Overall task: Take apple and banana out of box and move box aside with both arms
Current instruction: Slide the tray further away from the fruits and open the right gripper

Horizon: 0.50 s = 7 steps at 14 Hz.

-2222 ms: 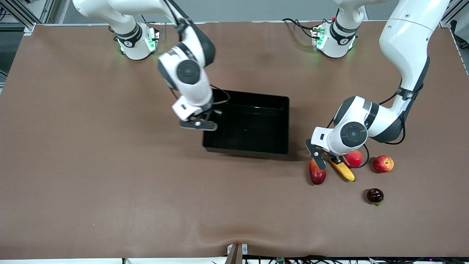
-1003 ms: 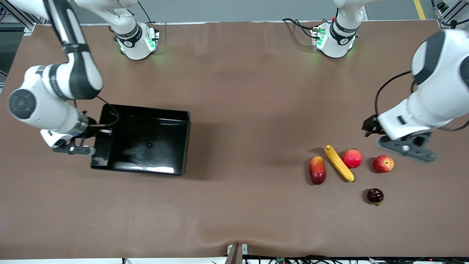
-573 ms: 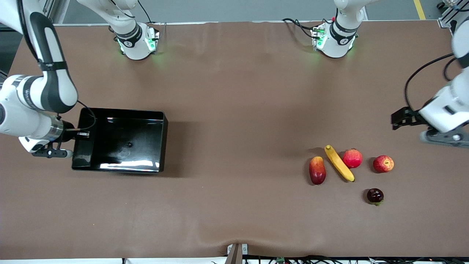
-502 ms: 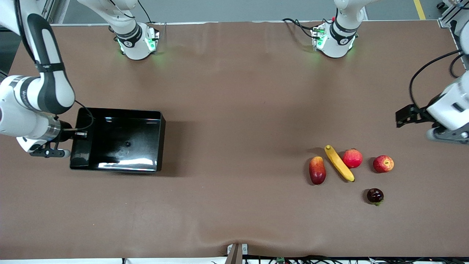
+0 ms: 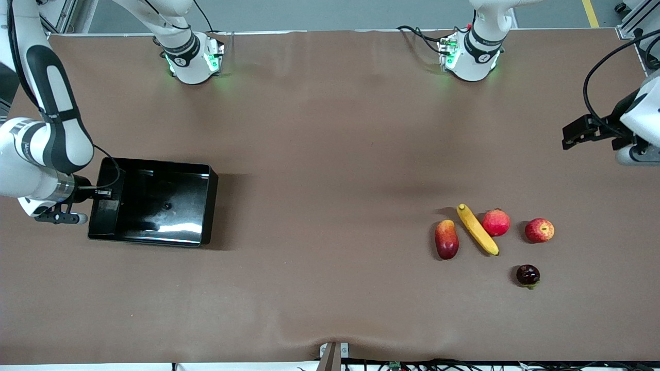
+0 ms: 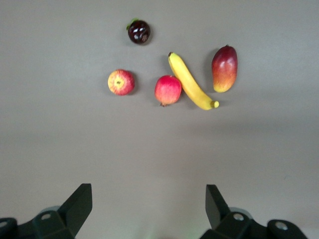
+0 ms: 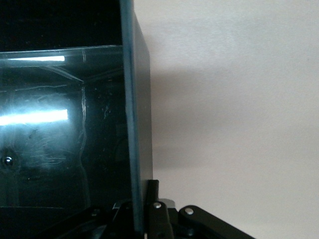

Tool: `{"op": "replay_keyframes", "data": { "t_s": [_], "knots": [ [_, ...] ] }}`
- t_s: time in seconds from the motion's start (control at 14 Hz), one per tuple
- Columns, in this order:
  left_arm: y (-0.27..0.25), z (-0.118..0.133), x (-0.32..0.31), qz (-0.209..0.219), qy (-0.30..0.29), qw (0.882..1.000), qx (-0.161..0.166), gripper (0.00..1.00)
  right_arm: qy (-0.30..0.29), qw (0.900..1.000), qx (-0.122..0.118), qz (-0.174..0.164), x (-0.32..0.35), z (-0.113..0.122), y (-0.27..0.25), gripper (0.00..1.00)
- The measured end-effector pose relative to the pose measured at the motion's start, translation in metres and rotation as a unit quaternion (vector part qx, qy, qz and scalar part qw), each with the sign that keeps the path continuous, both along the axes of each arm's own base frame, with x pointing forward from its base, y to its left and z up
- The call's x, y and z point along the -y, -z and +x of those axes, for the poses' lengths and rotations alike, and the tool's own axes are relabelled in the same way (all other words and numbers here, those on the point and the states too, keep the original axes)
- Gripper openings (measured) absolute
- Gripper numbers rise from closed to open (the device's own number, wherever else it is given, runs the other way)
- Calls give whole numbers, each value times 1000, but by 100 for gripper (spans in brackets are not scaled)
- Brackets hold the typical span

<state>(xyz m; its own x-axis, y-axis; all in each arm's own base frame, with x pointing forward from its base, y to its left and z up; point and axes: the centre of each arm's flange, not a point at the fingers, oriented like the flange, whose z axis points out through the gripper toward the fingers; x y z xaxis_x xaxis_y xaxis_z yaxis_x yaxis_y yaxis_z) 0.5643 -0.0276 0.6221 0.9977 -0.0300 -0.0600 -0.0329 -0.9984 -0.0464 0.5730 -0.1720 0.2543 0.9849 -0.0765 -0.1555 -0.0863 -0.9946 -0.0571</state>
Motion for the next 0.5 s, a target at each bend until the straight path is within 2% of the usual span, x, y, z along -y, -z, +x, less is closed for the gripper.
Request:
{"op": "replay_keyframes", "data": {
  "t_s": [0.22, 0.5],
  "knots": [
    [-1, -15, -4, -5, -6, 1000, -3, 100, 3, 1000, 6, 0, 16, -3, 9, 3],
    [9, -26, 4, -8, 0, 1000, -16, 100, -23, 999, 38, -5, 43, -4, 16, 3]
  ]
}}
